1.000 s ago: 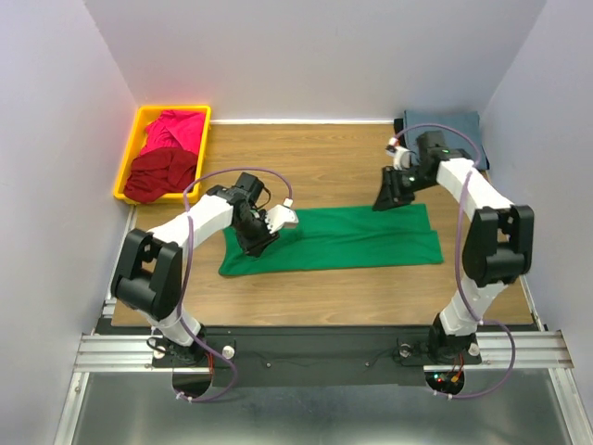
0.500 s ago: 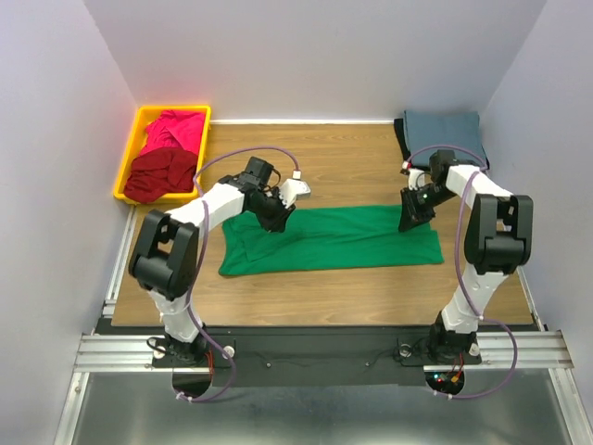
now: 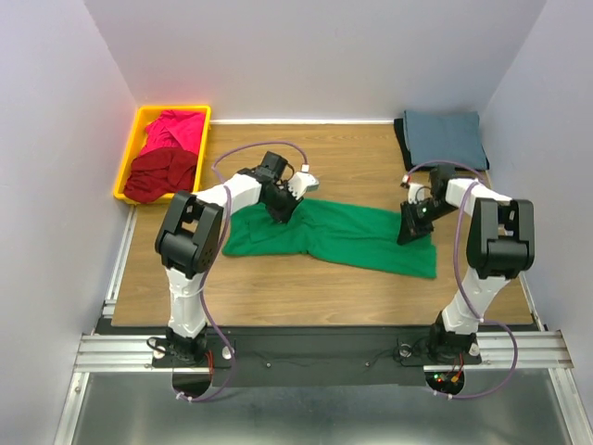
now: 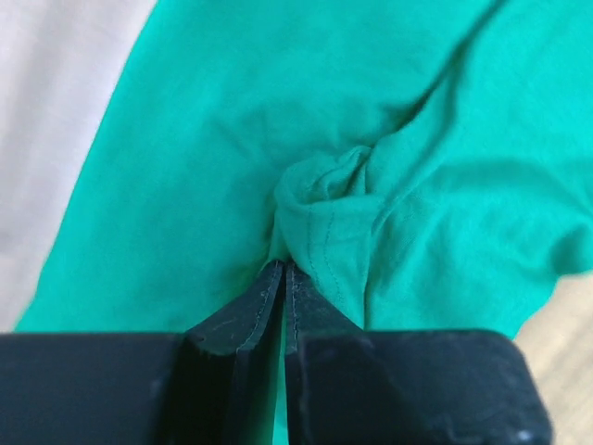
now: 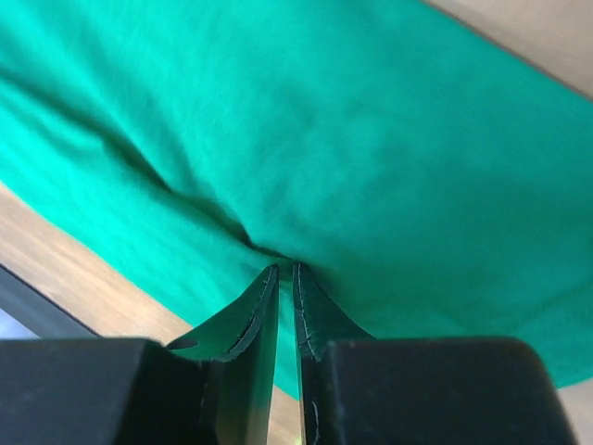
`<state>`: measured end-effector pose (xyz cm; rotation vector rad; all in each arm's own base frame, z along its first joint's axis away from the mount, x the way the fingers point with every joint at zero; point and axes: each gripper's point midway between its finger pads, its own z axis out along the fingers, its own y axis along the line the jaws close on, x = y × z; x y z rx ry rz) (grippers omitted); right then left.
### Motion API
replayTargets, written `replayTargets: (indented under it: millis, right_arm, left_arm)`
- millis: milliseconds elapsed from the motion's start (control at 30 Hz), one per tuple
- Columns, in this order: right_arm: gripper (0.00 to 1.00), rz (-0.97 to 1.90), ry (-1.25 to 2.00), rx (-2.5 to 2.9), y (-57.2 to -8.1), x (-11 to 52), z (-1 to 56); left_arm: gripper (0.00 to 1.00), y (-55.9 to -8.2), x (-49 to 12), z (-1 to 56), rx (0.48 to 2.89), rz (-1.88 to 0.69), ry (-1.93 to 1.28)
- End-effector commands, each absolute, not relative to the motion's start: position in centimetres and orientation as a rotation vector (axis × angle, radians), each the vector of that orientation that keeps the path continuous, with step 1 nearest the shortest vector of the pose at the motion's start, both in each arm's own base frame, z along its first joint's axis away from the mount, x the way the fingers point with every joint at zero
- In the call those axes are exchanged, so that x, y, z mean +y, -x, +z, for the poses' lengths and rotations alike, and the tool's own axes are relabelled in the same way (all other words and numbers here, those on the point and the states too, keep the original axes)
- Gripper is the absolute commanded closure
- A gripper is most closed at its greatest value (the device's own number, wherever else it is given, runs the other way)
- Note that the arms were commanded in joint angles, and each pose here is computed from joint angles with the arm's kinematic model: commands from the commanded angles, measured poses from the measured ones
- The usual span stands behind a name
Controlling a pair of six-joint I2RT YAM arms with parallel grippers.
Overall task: Fold and stack the t-shirts
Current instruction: Fold the tshirt
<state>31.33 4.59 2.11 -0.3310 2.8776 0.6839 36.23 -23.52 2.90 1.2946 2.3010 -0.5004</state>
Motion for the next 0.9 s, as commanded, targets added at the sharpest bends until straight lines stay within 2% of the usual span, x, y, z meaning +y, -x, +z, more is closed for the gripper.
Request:
replayTargets:
  millis: [0, 67, 167, 300, 367, 600, 867]
  right_arm:
    - [0.82, 0.644, 0.454, 2.923, -27.3, 5.4, 2.1]
    - [0.79, 0.677, 0.565, 2.888, -25.9, 7.2, 4.1]
    - [0.74, 0.615, 0.619, 2.808, -27.1, 7.0, 7.2]
    - [0.70, 0.486, 0.634, 2.656, -31.6, 6.2, 11.8]
    - [0.70, 0.466, 0.649, 2.656, -32.5, 6.0, 11.5]
    - [0.80, 0.391, 0.656, 2.759, -34.2, 4.7, 6.6]
    - [0.84, 0.410, 0.734, 2.858, -31.0, 5.4, 2.9]
  left_arm:
    - [0.82, -41.5, -22.8, 4.0, 2.260, -0.287, -1.278]
    - [0.76, -43.5, -23.4, 6.7, 2.206, -0.285, -1.268]
    - [0.69, -43.5, -23.7, 10.8, 2.132, -0.307, -1.270]
    - [0.64, -40.8, -23.8, 16.1, 2.059, -0.401, -1.167]
    - [0.64, -39.1, -23.5, 15.2, 2.112, -0.447, -1.108]
    - [0.77, -35.9, -21.9, 9.9, 2.357, -0.485, -0.855]
    - [0.90, -38.0, -19.7, 5.2, 2.483, -0.370, -0.752]
